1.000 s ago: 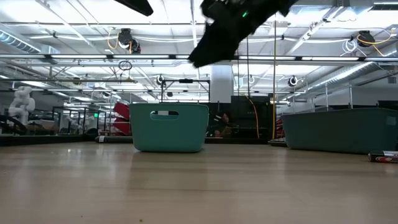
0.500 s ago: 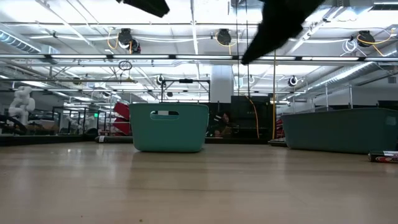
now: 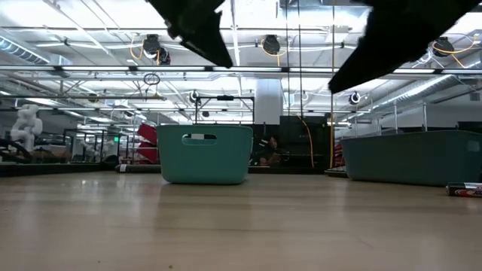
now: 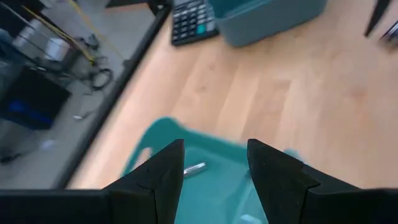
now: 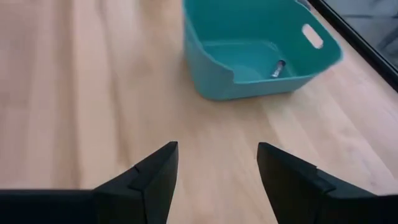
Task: Sort batteries
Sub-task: Put the silver battery into the green bin
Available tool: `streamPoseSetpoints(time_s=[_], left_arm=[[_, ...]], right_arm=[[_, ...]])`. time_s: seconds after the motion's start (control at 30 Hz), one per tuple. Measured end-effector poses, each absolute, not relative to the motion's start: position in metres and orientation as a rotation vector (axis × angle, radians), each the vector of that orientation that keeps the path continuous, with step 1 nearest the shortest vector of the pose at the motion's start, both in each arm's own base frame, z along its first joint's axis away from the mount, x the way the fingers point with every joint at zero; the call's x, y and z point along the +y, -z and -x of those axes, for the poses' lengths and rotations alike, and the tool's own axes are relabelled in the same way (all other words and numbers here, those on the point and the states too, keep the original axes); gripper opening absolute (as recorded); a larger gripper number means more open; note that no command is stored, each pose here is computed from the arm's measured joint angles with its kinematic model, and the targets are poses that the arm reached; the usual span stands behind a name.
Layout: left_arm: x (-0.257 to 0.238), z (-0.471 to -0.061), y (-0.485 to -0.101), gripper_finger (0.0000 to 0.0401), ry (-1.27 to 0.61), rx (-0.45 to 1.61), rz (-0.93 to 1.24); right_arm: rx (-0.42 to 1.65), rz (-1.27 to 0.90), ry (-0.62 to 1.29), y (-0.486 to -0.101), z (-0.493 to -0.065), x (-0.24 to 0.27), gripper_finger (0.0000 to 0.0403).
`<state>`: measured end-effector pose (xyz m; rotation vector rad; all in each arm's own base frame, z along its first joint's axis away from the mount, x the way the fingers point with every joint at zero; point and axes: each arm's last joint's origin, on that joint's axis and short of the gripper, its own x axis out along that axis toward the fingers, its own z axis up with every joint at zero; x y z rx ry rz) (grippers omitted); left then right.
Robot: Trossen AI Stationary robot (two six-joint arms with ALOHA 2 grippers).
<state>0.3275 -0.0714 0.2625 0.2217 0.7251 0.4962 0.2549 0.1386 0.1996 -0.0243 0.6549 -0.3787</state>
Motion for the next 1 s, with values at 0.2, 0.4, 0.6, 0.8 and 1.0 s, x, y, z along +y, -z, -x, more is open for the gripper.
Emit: streamPoseSetpoints(time_s=[0.2, 0.4, 0.6, 0.8, 1.0], left_arm=[[-0.068, -0.341, -0.264, 0.0187, -0.392, 0.653, -0.003], [-0.062, -0.346, -0.266, 0.0187, -0.364, 0.621, 0.110], [-0.065, -0.344, -0.267, 0.0187, -0.445, 0.590, 0.085], [-0.068, -0.343, -0.268, 0.0187, -0.518, 0.556, 0.076], [-0.068, -0.343, -0.268, 0.0186, -0.535, 0.541, 0.126]], right_arm=[[0.672, 0.076, 0.317, -0.198, -0.241, 0.157, 0.0210], [0.735, 0.099, 0.279, -0.184, -0.230, 0.158, 0.0210], [0.796, 0.028, 0.260, -0.166, -0.211, 0.162, 0.0210], [0.867, -0.010, 0.195, -0.164, -0.201, 0.172, 0.0210], [1.006, -0.054, 0.121, -0.160, -0.197, 0.171, 0.0210]])
